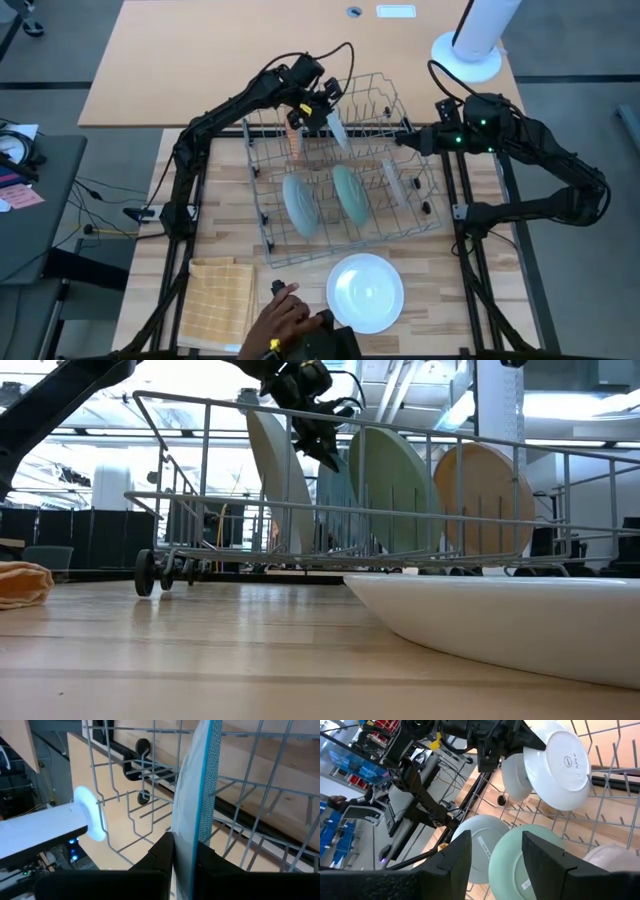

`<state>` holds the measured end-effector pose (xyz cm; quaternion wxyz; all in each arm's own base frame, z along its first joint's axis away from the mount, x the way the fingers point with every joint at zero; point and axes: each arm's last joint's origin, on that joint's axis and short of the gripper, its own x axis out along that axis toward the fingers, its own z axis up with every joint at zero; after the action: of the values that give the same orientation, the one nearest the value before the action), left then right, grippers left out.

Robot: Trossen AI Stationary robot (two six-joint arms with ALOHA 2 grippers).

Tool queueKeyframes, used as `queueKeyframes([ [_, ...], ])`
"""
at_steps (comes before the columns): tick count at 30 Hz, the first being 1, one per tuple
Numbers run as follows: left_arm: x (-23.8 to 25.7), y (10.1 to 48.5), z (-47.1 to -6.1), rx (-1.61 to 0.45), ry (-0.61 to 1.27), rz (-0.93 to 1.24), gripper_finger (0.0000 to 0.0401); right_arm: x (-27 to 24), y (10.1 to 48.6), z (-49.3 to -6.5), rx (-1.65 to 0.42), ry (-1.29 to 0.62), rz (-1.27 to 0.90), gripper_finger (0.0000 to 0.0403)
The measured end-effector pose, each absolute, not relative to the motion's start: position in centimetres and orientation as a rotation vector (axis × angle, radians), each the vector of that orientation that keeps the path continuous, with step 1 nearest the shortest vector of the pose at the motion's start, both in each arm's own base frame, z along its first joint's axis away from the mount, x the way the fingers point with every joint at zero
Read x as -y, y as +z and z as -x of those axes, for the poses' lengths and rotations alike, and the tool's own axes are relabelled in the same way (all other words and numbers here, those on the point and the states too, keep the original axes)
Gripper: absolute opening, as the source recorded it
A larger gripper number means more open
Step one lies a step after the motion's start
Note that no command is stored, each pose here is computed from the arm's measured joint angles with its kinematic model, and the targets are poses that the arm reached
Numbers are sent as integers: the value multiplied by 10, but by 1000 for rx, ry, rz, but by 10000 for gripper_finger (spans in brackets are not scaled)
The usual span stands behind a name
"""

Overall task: Sort dishes
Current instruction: Put the blue patterned plate in the dish rack, then put the white plate in the dish rack

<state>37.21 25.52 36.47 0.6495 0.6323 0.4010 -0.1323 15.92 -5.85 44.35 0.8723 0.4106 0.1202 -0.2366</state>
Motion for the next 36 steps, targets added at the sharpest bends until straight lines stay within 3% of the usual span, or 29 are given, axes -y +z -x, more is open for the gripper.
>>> queueKeyframes([
  [7,-259,365,-370,-914,-246,-1352,24,59,443,-159,-252,-496,-858,175],
  [21,-265,367,-366,-913,-197,-1305,88,59,443,-159,-253,-497,-858,175],
  [36,-239,417,-332,-977,-1,-1233,91,59,443,-159,-247,-501,-880,175],
])
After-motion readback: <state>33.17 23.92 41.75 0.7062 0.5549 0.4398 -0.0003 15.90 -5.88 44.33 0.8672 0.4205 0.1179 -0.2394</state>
